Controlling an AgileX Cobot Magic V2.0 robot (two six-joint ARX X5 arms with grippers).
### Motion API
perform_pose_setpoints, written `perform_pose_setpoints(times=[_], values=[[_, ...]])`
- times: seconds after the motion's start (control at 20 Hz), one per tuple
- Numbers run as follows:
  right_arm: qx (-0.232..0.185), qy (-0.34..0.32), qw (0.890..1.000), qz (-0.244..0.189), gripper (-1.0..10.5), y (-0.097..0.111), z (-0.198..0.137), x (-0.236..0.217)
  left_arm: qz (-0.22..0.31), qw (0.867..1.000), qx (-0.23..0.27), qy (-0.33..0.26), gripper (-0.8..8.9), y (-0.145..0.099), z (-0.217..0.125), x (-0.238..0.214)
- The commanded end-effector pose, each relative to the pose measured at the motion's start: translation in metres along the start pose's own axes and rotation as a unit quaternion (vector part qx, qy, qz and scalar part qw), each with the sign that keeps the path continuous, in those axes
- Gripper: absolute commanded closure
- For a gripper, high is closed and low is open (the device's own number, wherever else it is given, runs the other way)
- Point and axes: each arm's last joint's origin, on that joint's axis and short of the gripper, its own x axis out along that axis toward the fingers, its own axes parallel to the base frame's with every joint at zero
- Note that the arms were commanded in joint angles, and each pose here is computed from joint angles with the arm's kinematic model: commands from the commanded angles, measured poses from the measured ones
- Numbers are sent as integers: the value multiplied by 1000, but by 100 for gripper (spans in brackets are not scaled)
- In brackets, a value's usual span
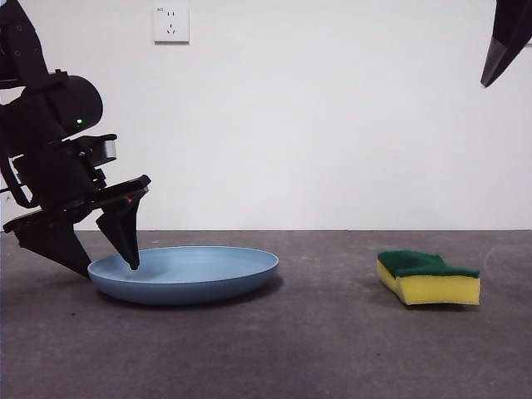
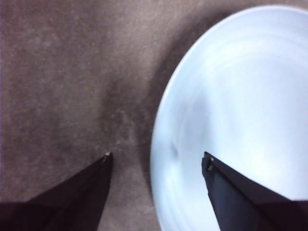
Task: Pick up the plate,pick up the cloth,clean the plate with the cloth
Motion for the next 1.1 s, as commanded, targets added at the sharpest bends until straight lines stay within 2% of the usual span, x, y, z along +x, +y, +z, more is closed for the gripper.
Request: perform_pose_setpoints(times=[0.05,0.1,0.15,0.35,0.5,0.8,0.9,1.1], values=[[3,-3,1000,2,506,1,1,-1,10,1000,3,21,605,-2,-6,9],[3,-4,1000,2,506,1,1,-1,11,1000,6,20,743,-3,-6,9],[3,-4,1000,2,506,1,1,-1,10,1000,9,20,832,-3,-6,9],[-7,-8,1000,9,506,5,4,3,8,1000,29,9,821,-5,-4,10],[-18,5,1000,22,507,11,8,17,35,998,50,-19,821,-8,2,-7],[-35,96,994,35,512,25,23,76,37,990,82,-112,821,-27,8,-88],[-36,119,992,19,602,27,32,99,35,984,90,-151,821,-34,6,-119],[-41,145,988,-1,637,29,37,141,30,972,100,-211,821,-44,-7,-172]])
